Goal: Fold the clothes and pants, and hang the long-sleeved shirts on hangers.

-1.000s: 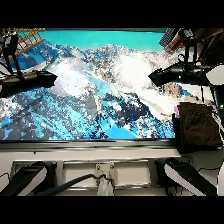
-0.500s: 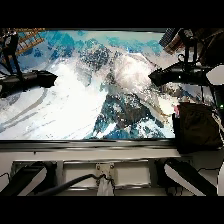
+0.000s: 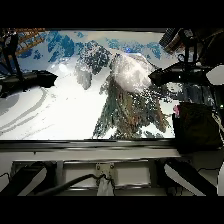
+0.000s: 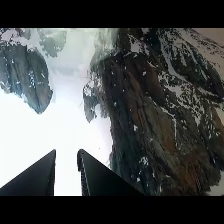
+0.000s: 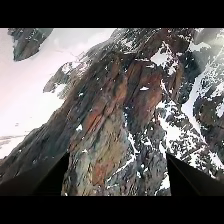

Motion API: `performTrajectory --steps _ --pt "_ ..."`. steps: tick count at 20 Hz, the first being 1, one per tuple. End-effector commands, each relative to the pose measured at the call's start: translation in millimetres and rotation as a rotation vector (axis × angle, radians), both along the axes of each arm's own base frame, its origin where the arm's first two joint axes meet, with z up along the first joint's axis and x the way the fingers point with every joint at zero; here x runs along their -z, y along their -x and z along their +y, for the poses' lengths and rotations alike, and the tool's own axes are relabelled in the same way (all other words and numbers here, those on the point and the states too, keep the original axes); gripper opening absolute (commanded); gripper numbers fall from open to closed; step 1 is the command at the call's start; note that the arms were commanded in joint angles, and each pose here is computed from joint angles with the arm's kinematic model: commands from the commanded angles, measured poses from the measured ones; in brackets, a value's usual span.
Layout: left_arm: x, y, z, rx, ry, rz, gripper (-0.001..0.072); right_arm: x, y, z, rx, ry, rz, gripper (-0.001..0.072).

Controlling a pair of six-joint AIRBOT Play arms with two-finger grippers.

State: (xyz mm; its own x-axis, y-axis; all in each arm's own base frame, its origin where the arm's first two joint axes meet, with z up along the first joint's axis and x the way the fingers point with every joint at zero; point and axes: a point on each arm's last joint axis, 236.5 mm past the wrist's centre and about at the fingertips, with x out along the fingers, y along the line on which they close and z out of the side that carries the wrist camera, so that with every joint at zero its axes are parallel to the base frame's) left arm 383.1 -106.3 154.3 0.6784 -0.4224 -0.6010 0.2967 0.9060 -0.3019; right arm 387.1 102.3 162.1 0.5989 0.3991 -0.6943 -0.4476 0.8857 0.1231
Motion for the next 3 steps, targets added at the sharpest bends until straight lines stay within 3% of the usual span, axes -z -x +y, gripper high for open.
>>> performTrajectory --steps 1,3 --pt "-0.2 -0.2 -0.3 0.001 0.000 0.000 0.0152 0.0 0.0 0.4 -0.001 0.000 0.000 0.0703" --pt "-0.2 -0.2 -0.2 0.001 -0.001 -0.001 0.0152 -0.1 0.0 0.5 -0.001 0.000 0.000 0.0703"
